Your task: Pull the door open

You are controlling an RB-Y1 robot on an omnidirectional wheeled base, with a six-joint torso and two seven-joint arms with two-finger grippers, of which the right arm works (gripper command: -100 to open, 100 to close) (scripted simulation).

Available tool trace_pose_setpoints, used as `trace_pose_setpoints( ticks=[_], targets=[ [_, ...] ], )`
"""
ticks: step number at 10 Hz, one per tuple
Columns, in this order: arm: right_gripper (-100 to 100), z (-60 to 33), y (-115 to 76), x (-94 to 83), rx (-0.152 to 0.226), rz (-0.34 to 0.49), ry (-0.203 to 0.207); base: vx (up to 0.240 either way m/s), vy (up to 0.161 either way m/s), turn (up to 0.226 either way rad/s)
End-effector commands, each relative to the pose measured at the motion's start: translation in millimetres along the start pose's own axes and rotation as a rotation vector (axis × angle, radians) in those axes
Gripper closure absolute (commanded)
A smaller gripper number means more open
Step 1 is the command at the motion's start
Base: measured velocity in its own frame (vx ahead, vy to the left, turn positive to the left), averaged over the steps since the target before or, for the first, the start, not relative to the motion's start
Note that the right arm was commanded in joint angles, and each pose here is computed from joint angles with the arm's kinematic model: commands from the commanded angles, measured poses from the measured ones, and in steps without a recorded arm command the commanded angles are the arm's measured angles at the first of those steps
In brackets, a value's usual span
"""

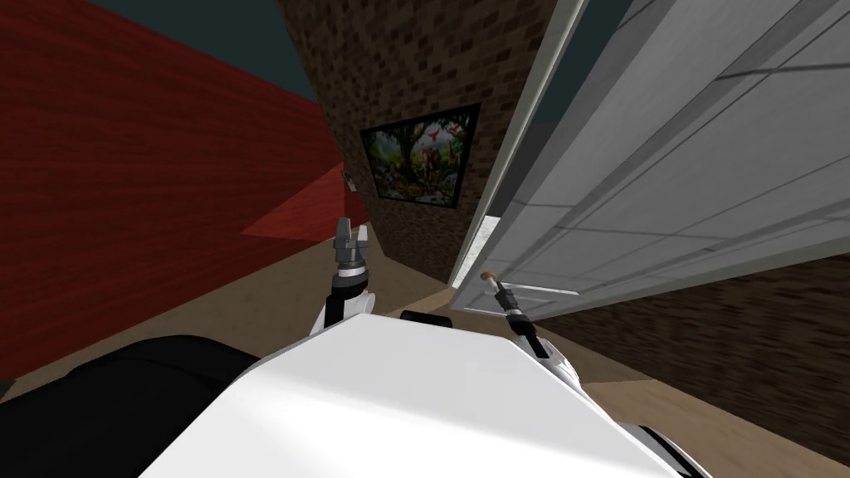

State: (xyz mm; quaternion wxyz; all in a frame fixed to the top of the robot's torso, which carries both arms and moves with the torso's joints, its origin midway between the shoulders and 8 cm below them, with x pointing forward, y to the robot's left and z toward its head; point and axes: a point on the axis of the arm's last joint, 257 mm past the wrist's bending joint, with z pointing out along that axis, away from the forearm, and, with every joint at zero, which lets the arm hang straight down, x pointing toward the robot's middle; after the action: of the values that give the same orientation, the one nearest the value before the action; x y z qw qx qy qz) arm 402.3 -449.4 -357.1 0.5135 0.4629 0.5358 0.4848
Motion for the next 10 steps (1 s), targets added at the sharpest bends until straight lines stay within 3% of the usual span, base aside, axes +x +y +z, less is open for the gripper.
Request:
trace_pose_setpoints(
  ticks=[1,3,6,7,10],
  targets=[
    [100,-10.3,0.7,0.3,-0.003,-0.001,0.021,-0.225,-0.119,0.160],
    [100,-19.3,1.6,-0.2,-0.006,-0.001,0.041,-0.232,-0.056,0.132],
    [100,-25.1,-1.6,1.0,0.004,0.002,0.047,-0.123,-0.063,0.057],
    [100,-31.3,-2.8,1.2,0.004,0.004,0.057,-0.146,-0.072,0.232],
    [100,-38.6,-1.4,-1.3,-0.002,0.002,0.070,-0.245,-0.108,0.211]
  ],
)
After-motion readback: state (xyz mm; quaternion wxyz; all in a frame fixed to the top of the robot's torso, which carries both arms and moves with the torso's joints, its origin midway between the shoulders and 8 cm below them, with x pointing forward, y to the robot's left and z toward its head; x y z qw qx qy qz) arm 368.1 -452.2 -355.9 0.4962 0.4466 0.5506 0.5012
